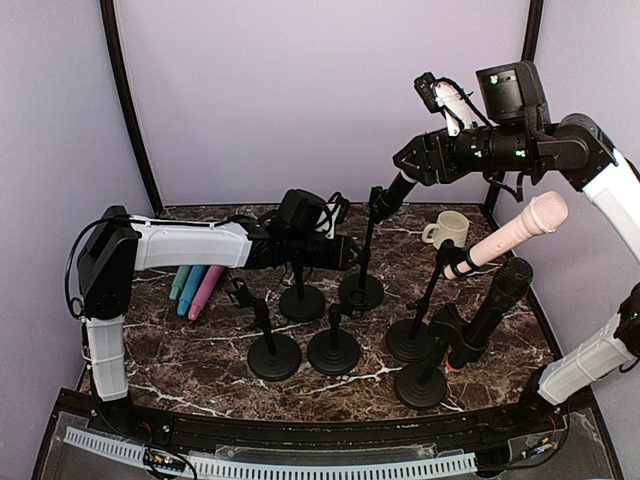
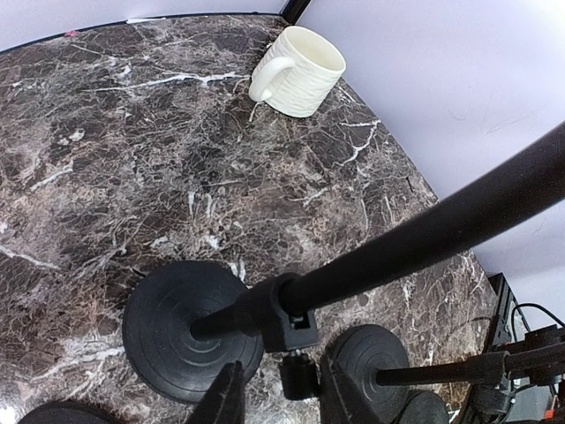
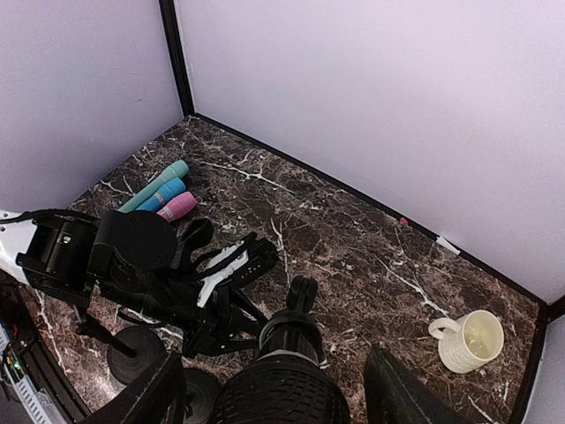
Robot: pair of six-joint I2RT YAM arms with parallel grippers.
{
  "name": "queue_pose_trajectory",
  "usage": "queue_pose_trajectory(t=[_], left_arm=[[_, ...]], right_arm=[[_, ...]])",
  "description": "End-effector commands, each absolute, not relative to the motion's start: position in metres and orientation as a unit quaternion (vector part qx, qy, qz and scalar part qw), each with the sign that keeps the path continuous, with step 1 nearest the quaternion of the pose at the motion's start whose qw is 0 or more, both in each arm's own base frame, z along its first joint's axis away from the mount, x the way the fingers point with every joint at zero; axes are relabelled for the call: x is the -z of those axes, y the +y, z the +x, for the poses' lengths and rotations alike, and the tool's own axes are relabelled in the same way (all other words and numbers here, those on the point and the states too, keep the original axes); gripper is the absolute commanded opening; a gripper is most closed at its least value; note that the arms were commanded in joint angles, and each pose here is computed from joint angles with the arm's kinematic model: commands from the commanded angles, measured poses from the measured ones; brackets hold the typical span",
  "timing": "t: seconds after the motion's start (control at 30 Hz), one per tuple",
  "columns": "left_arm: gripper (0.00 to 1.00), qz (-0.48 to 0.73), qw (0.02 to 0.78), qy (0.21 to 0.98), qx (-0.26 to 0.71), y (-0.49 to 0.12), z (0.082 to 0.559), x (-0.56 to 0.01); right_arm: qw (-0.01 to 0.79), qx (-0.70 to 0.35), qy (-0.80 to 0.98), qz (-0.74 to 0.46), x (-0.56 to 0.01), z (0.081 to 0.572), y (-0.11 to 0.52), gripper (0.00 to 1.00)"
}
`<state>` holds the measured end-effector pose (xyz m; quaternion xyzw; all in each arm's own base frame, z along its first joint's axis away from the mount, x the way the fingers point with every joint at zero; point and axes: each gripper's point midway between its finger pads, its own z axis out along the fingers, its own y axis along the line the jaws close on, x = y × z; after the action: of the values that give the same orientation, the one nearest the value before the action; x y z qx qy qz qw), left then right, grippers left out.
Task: Remove the microphone from the stand
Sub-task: Unscrew the knob on the microphone stand.
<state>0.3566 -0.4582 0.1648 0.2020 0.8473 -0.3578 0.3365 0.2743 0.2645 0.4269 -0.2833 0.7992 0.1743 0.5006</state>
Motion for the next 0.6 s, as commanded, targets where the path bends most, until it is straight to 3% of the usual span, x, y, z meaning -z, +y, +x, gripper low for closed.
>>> queue_pose_trajectory(t=[0.0, 0.2, 0.57], left_arm=[[0.32, 0.197, 0.337, 0.849, 0.355, -0.4554, 0.3591, -0.1591], [0.37, 0.199, 0.340, 0.846, 0.359, -0.4601, 0.3620, -0.1625], [0.17, 0.189, 0.334, 0.844, 0.376, -0.4639, 0.3638, -0.1602]], right_arm=[[0.522, -0.191, 0.786, -0.272, -0.4423, 0.2713, 0.2645, 0.70], [0.523, -0.192, 0.785, -0.272, -0.4429, 0.2716, 0.2654, 0.70], [0.520, -0.190, 0.786, -0.276, -0.4394, 0.2721, 0.2667, 0.68]])
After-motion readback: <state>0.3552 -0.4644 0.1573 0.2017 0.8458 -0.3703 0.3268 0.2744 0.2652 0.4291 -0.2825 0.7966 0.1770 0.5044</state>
